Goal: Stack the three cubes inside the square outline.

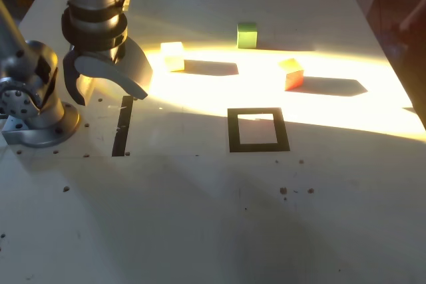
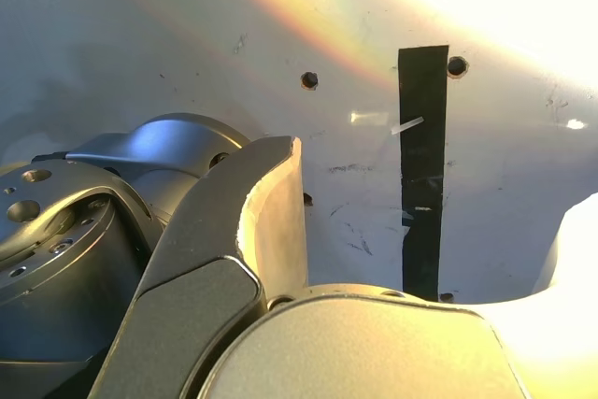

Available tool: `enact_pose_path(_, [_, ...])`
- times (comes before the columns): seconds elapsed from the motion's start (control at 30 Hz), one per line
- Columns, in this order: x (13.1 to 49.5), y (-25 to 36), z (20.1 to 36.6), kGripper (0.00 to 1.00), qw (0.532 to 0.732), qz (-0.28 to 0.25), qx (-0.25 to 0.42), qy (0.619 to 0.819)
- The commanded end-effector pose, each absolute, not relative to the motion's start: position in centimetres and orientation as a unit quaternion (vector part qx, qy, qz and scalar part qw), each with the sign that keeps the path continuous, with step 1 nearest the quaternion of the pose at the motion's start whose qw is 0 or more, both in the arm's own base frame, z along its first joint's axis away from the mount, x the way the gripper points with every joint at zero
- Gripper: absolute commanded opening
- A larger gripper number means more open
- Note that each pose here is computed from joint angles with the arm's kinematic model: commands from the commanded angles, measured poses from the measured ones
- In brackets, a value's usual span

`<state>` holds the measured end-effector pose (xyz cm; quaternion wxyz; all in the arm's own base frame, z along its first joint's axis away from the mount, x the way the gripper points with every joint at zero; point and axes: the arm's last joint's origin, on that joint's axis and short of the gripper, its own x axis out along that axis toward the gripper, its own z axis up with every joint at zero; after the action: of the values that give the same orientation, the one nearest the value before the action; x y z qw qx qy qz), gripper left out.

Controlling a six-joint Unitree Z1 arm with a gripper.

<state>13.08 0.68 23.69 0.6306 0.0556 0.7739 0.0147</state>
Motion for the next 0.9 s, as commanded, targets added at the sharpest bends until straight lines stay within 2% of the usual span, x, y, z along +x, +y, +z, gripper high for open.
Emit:
enact_pose_path(0.0, [13.1,0.7,23.7,0.97,0.630,0.014,0.055,0.775])
enact_pose_path(0.23, [13.2,0.7,23.6,0.97,0.631,0.013,0.055,0.774])
enact_pose_path(0.37, [14.3,0.8,24.3,0.97,0.643,0.011,0.073,0.762])
enact_pose_path(0.47, [16.6,0.8,25.9,0.97,0.660,-0.007,0.108,0.744])
enact_pose_path(0.57, [19.1,0.9,28.2,0.97,0.670,-0.033,0.150,0.726])
enact_pose_path(0.73, [23.6,1.2,32.1,0.97,0.658,-0.064,0.228,0.715])
enact_pose_path(0.87, [27.1,1.7,34.4,0.97,0.651,-0.077,0.261,0.709])
